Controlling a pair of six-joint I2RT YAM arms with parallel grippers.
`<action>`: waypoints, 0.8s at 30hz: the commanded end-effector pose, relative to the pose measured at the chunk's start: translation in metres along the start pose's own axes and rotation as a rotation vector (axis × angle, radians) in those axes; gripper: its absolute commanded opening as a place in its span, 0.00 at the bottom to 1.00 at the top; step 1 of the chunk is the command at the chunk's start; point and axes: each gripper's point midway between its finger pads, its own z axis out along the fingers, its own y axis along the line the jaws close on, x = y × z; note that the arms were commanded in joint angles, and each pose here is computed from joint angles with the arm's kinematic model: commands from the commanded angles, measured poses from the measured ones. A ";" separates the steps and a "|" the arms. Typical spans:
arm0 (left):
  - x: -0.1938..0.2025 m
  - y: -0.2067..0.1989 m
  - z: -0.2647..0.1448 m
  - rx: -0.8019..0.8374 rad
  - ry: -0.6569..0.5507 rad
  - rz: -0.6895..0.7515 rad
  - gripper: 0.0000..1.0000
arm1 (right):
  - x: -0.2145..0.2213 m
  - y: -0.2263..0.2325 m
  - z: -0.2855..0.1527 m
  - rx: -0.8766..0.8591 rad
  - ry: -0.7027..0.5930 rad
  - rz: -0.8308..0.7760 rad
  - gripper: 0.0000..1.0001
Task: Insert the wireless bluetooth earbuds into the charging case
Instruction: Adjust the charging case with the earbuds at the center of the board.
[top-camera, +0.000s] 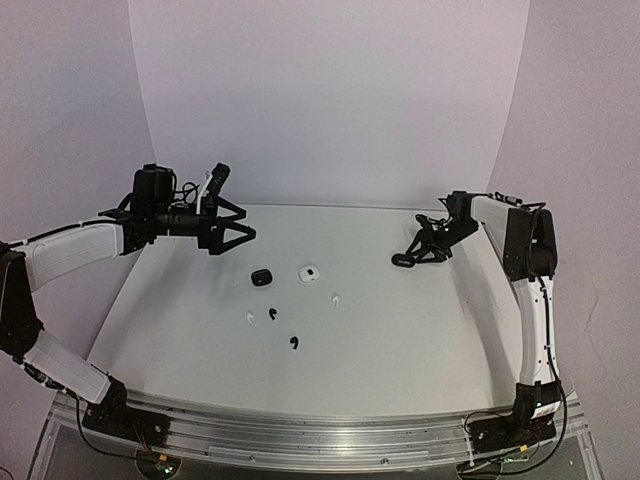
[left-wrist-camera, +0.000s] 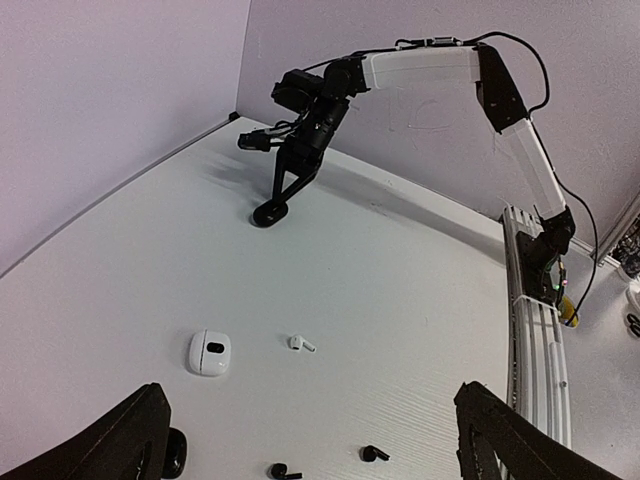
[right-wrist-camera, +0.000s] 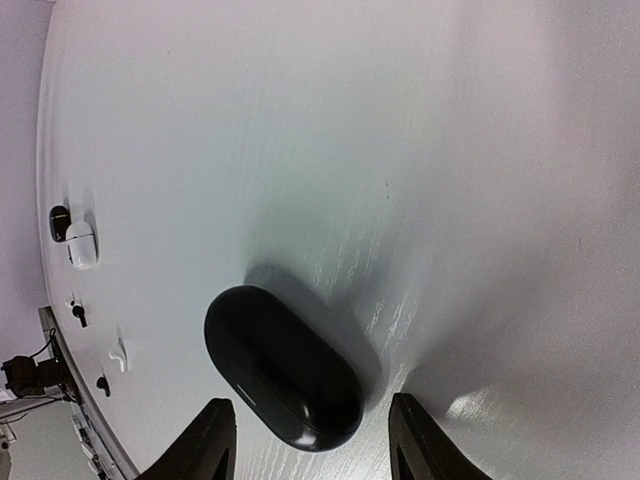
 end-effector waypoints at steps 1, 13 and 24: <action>-0.018 -0.002 -0.004 -0.002 -0.032 0.055 0.98 | -0.009 -0.007 -0.010 0.089 -0.021 -0.016 0.53; -0.016 -0.003 -0.004 -0.001 -0.039 0.064 0.98 | 0.037 0.019 -0.036 0.167 -0.046 0.069 0.31; -0.020 -0.002 -0.004 -0.004 -0.051 0.081 0.98 | 0.052 0.013 0.016 0.224 -0.006 0.137 0.05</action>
